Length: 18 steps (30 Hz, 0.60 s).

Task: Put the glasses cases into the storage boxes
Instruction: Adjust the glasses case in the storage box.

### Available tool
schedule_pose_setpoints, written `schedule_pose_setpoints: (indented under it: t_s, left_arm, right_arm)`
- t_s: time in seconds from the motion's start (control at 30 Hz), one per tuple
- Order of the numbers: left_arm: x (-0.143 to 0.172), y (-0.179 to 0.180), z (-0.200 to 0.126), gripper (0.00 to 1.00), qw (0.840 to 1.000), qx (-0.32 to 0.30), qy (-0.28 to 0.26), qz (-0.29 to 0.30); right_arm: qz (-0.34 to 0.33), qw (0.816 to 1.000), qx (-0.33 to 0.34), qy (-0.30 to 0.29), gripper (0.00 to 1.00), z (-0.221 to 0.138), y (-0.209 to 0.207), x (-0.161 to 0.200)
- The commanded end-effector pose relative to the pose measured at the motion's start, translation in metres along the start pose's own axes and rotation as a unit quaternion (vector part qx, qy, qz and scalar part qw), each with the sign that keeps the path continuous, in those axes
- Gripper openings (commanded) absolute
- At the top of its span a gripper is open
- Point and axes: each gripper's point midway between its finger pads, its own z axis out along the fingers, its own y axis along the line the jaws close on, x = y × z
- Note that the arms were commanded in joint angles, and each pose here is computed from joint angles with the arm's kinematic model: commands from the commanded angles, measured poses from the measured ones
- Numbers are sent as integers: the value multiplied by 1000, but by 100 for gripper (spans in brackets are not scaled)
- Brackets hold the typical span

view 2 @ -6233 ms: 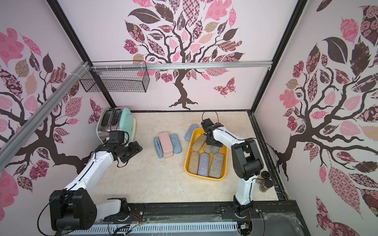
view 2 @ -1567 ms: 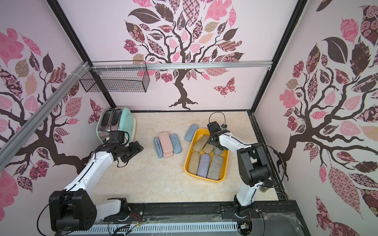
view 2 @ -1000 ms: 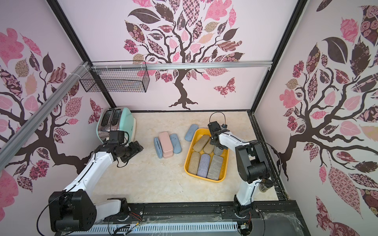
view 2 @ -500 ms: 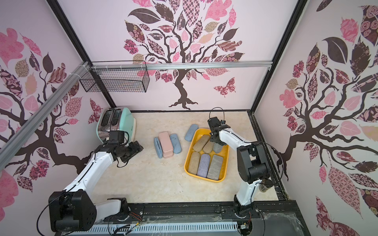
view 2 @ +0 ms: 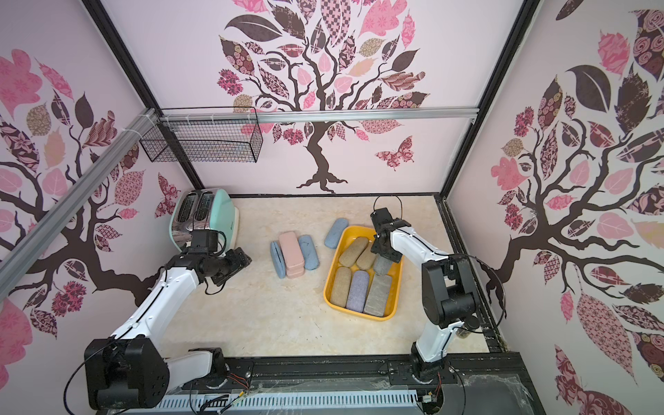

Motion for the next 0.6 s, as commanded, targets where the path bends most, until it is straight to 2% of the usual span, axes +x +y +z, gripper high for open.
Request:
schedule_pose_setpoints:
  t_s: [0.0,0.13,0.23,0.57]
  left_arm:
    - [-2,-1,-3,84,1000,0,-11,7]
    - [-3,-1,-4,84,1000,2,-13,5]
    - [-3,-1,-5,84,1000,2,-15,5]
    - [-3,-1,-6,84,1000,4,-17,5]
  right_arm:
    - [106,992,-56,-44,59,-20,19,-26]
    - [109,992,-46,-31,60,-12,29,-32]
    - [119,992,-38,-11,60,0,30,-24]
    - [116,993,22,-6,60,13,-3,-4]
